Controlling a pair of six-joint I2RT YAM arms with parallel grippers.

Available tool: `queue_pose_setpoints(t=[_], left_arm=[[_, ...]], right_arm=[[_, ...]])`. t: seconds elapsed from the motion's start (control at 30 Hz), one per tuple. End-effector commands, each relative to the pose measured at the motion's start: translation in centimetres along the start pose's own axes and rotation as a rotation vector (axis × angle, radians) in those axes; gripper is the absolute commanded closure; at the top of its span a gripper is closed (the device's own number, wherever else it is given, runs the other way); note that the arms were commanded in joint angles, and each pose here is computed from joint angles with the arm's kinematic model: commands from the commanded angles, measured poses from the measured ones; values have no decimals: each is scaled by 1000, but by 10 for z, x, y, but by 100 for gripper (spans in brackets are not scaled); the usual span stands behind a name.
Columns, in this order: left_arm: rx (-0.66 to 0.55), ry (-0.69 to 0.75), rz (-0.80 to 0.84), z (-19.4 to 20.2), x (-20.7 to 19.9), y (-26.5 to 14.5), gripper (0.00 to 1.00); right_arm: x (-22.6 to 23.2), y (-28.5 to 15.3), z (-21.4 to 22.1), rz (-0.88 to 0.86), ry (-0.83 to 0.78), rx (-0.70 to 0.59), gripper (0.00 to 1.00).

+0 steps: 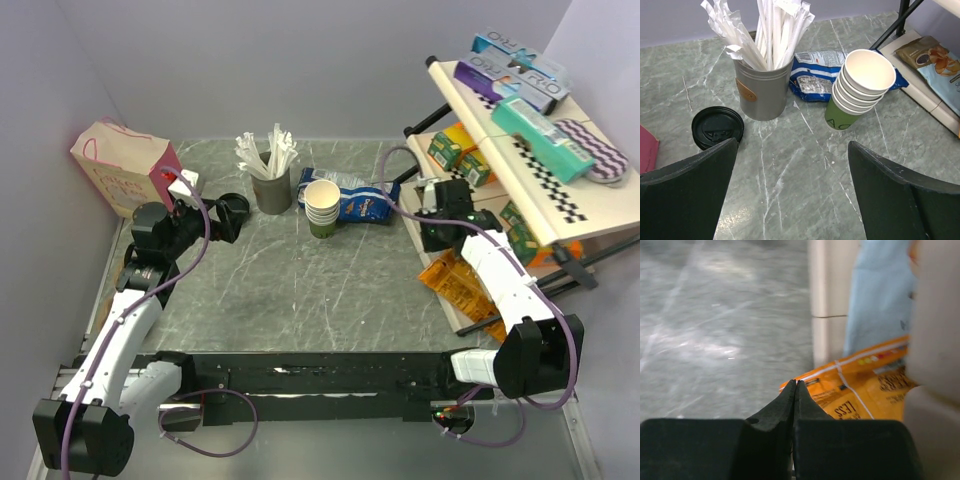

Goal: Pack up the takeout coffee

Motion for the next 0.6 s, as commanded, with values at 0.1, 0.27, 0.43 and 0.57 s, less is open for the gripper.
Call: queue_pose_setpoints(t=[0.1,0.27,0.43,0.57], left_arm=[[-56,-16,38,-7,-6,5,2],[-33,3,59,-2,-7,5,2],[8,34,91,5,-11,2,2],[45,36,142,12,-17,0,3]], right_arm=[[-20,-4,-5,-10,33,18,100],[43,-18,-17,-403,-65,16,77],[82,-36,-43,-617,-321,-55,54],[107,-49,-65,-746,-563,-169,51]])
Point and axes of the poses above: each gripper's point midway between its finger pads, its own y axis out along the fingers, its own x axis along the line the jaws close on, z = x × y, the point moved 4 cm from there along -y, back along the fingers, and after that the axes turned 12 degrees about y, right-handed, at the moved point
